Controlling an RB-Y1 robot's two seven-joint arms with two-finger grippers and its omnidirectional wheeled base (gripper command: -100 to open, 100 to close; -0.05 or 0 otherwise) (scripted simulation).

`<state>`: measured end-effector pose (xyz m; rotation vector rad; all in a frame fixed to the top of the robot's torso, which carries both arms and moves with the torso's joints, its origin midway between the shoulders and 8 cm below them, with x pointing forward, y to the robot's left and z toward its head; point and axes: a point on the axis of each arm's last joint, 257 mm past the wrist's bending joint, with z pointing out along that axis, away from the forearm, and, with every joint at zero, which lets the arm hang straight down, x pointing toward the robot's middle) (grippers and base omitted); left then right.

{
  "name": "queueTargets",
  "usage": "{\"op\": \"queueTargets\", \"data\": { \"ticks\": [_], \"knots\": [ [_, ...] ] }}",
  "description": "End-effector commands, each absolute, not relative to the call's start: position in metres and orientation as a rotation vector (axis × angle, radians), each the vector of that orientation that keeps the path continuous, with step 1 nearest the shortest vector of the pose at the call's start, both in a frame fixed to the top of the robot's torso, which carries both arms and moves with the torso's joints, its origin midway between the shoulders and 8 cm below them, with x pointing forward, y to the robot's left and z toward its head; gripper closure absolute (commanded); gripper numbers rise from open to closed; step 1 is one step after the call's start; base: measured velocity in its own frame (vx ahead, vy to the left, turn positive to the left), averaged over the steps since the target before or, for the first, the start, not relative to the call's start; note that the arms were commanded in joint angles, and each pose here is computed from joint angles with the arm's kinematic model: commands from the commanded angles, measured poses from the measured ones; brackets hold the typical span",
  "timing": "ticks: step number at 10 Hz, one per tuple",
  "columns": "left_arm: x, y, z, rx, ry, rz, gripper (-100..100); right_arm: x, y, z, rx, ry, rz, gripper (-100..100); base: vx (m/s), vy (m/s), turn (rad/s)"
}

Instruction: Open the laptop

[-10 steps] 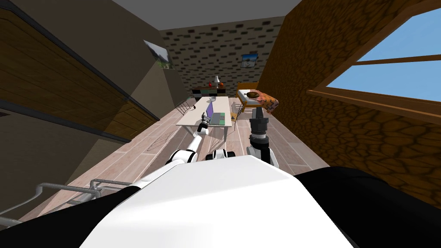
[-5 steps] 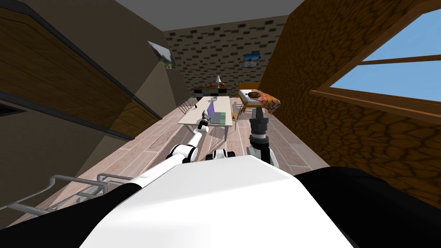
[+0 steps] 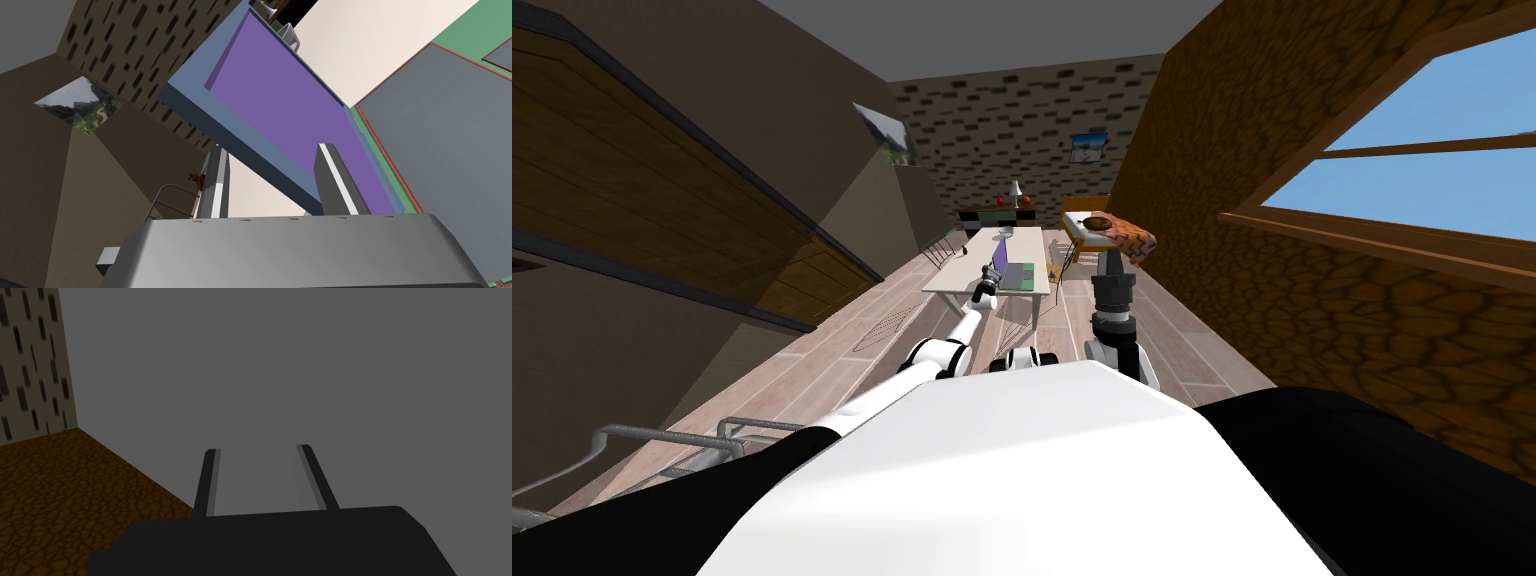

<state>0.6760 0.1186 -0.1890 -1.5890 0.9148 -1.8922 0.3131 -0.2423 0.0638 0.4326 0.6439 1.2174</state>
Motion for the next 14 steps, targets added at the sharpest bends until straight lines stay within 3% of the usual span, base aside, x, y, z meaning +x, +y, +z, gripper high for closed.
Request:
{"op": "queueTargets", "data": {
  "ticks": [1,14],
  "knots": [
    [0.66,0.116,-0.204,-1.59,0.941,-1.863,100,0.313,-0.242,0.064,0.433,0.644,1.218,0,0.082,-0.008,-0.101],
    [0.595,0.142,-0.222,-1.601,0.863,-1.867,100,0.313,-0.242,0.064,0.433,0.644,1.217,0,0.037,0.005,-0.043]
  ]
}}
